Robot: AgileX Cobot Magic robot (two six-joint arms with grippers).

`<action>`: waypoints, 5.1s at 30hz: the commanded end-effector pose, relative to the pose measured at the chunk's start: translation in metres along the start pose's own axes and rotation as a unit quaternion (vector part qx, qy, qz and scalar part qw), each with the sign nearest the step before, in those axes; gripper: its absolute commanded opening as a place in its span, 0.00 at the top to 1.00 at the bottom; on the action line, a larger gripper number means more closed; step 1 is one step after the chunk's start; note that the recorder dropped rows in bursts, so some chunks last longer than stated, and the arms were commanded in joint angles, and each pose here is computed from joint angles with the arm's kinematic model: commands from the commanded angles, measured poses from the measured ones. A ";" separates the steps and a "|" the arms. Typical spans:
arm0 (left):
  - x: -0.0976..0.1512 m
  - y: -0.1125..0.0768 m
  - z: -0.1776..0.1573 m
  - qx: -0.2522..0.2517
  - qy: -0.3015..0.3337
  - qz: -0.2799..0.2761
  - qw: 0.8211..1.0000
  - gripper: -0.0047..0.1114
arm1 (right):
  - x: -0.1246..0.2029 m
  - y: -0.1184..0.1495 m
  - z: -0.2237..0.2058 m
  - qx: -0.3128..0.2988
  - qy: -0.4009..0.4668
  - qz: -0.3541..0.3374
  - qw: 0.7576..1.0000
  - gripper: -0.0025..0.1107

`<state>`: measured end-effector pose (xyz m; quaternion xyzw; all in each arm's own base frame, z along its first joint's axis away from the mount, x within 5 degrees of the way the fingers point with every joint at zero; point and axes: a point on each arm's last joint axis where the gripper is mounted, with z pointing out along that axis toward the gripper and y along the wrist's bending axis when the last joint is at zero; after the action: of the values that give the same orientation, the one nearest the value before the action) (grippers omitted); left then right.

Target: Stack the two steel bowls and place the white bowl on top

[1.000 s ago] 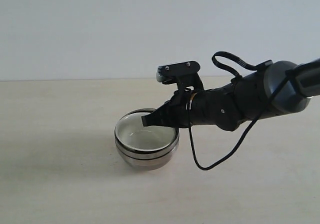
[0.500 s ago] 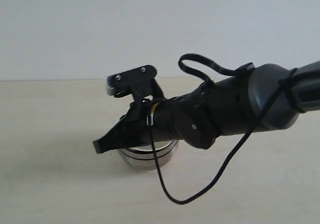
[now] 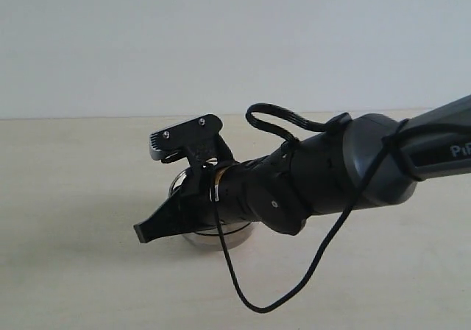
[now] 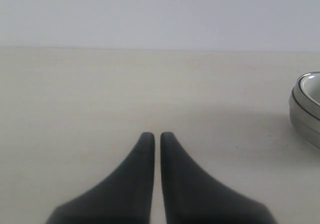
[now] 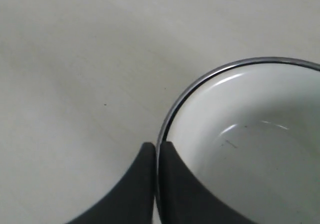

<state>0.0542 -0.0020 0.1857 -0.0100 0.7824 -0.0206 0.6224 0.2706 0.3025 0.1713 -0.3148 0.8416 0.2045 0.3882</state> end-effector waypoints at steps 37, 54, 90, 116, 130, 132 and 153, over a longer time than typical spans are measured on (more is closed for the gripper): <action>0.000 0.000 0.000 0.002 -0.003 -0.002 1.000 0.93 | -0.007 -0.003 -0.259 0.000 -0.188 -0.053 0.981 0.98; 0.000 0.000 0.000 0.002 -0.003 -0.002 1.000 0.93 | 0.081 -0.012 -0.440 -0.006 -0.476 -0.061 0.877 0.98; 0.000 0.000 0.000 0.002 -0.004 -0.002 1.000 0.93 | 0.161 -0.046 -0.331 0.198 -0.463 0.081 0.860 0.98; 0.000 0.000 0.000 0.002 -0.004 -0.002 1.000 0.93 | 0.180 -0.052 -0.310 0.185 -0.415 0.154 0.877 0.98; 0.000 0.000 0.000 0.002 -0.004 -0.002 1.000 0.93 | 0.182 -0.060 -0.315 0.216 -0.447 0.255 0.830 0.98; 0.000 0.000 0.000 0.002 -0.004 -0.002 1.000 0.93 | 0.184 -0.064 -0.318 0.261 -0.454 0.264 0.810 0.98; 0.000 0.000 0.000 0.002 -0.004 -0.002 1.000 0.93 | 0.213 -0.067 -0.299 0.303 -0.291 0.350 0.837 0.98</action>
<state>0.0542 -0.0020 0.1857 -0.0100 0.7824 -0.0206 0.6224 0.0545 -0.0011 0.1869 0.2067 0.7514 0.1497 0.6084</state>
